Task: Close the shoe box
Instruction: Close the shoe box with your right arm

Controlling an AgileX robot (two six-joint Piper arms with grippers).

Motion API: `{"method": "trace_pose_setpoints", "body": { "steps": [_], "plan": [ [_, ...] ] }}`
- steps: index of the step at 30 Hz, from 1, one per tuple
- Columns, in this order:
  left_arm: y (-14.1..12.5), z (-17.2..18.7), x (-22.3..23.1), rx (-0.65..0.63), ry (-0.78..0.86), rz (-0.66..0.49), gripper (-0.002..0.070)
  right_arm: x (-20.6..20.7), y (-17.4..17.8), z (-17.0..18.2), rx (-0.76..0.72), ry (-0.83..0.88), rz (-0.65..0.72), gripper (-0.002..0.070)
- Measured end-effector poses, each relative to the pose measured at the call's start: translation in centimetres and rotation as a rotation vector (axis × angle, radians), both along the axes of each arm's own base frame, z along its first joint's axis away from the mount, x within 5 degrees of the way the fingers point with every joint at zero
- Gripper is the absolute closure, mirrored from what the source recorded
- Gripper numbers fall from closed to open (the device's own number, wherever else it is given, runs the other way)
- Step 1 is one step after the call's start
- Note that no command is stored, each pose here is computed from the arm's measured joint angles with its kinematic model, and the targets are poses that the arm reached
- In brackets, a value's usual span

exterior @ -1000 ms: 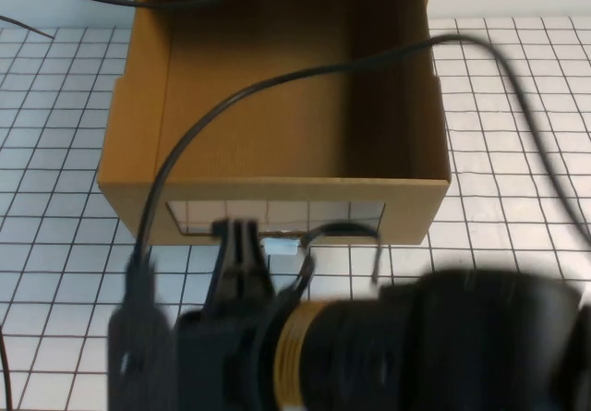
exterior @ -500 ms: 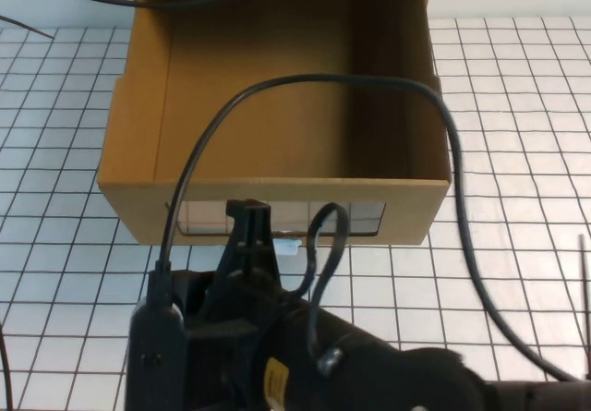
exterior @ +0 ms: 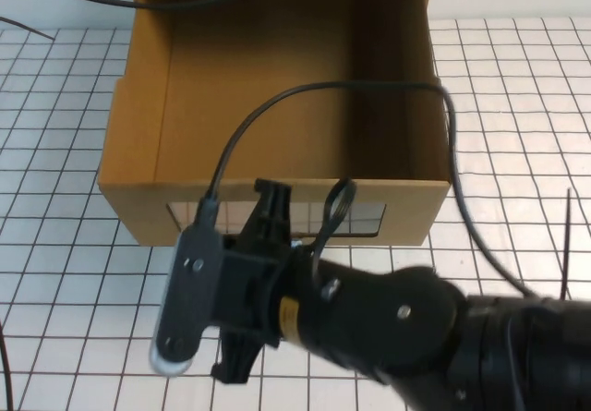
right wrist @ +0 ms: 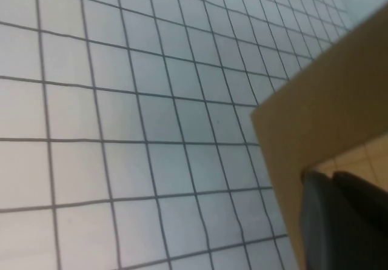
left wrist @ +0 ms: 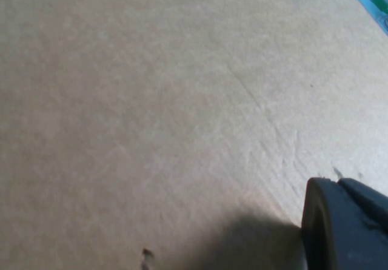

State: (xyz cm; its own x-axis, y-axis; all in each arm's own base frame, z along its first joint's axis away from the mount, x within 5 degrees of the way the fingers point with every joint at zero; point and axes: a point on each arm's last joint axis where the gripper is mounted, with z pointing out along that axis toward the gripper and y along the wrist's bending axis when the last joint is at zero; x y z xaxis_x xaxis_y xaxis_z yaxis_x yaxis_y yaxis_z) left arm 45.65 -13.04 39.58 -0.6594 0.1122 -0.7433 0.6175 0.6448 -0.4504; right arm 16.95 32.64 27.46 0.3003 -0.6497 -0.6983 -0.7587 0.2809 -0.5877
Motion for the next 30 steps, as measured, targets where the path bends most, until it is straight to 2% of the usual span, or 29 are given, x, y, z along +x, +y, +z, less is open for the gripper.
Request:
{"method": "trace_pose_setpoints", "body": {
  "steps": [5,13,23,30],
  "plan": [
    [0.0,0.0,0.0,0.0,0.0,0.0,0.068,1.6,-0.8,-0.1,0.017,0.046,0.001,0.0689],
    [0.0,0.0,0.0,0.0,0.0,0.0,0.068,1.2,0.1,-1.7,-0.002,0.116,0.08,0.0689],
    [0.0,0.0,0.0,0.002,0.0,0.001,0.068,1.8,0.4,-3.2,-0.02,0.143,0.018,0.0689],
    [0.0,0.0,0.0,0.009,-0.002,0.003,0.068,4.4,-0.1,-2.8,0.014,0.15,-0.054,0.0689]
  ]
}}
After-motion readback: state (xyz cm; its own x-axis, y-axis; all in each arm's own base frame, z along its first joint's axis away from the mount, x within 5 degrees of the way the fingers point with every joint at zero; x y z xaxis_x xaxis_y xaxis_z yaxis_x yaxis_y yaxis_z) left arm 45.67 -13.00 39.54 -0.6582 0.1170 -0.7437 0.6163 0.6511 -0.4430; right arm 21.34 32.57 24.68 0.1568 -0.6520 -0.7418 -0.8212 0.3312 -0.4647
